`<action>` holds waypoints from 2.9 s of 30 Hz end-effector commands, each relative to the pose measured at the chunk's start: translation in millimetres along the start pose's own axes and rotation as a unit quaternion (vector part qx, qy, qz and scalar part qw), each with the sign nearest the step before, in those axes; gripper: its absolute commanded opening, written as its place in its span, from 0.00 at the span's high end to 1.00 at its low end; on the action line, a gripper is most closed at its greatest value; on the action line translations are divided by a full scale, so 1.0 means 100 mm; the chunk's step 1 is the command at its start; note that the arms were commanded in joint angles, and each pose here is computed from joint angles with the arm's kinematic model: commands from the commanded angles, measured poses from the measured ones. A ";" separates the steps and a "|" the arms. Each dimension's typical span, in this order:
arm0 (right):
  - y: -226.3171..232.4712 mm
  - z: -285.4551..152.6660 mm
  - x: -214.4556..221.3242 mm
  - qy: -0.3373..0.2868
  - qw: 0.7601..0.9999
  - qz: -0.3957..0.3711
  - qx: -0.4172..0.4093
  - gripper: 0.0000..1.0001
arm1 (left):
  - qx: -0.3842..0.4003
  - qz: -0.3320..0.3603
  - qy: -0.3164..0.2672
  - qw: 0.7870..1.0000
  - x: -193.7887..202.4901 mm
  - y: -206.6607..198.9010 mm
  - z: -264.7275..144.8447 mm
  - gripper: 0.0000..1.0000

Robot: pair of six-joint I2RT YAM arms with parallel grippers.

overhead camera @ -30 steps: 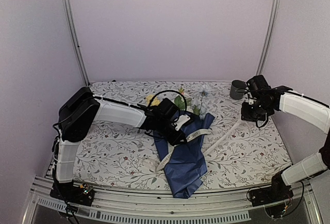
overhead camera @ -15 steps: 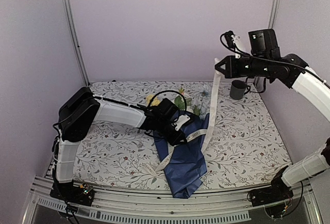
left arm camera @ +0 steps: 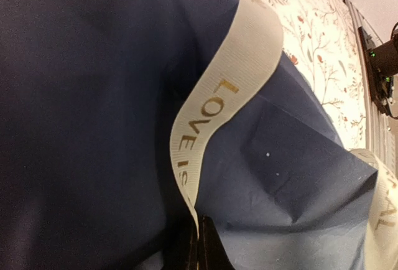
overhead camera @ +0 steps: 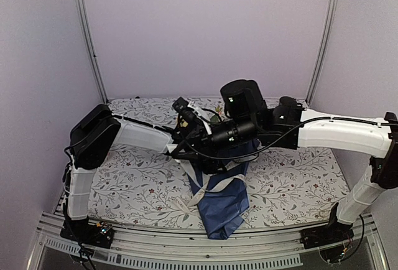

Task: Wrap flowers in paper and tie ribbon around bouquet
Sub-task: Cross the ribbon over the folded bouquet.

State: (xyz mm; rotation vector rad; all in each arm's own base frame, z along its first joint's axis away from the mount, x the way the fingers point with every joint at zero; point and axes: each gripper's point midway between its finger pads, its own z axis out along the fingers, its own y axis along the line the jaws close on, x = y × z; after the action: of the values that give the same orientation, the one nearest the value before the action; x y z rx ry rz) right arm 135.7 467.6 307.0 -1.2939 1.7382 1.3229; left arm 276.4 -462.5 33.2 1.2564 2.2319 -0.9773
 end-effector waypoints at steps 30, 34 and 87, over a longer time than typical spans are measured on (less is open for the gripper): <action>-0.78 -0.26 1.52 0.033 0.970 0.214 0.108 0.65 | 0.017 0.014 -0.042 0.999 -0.19 0.03 -0.14 1.00; -1.00 -0.22 1.97 0.063 0.948 0.279 0.143 0.77 | 0.012 0.023 -0.061 0.998 -0.33 0.00 -0.22 1.00; -1.42 -0.15 2.79 0.058 0.865 0.471 0.165 0.96 | -0.057 0.242 0.000 0.969 0.41 -0.93 -0.92 0.36</action>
State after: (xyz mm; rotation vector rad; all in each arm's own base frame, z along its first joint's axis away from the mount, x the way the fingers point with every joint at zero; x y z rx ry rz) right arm 166.1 353.6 20.7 -0.2817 2.6947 1.3396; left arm 191.1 -400.2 131.4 1.5526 1.7997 -0.6287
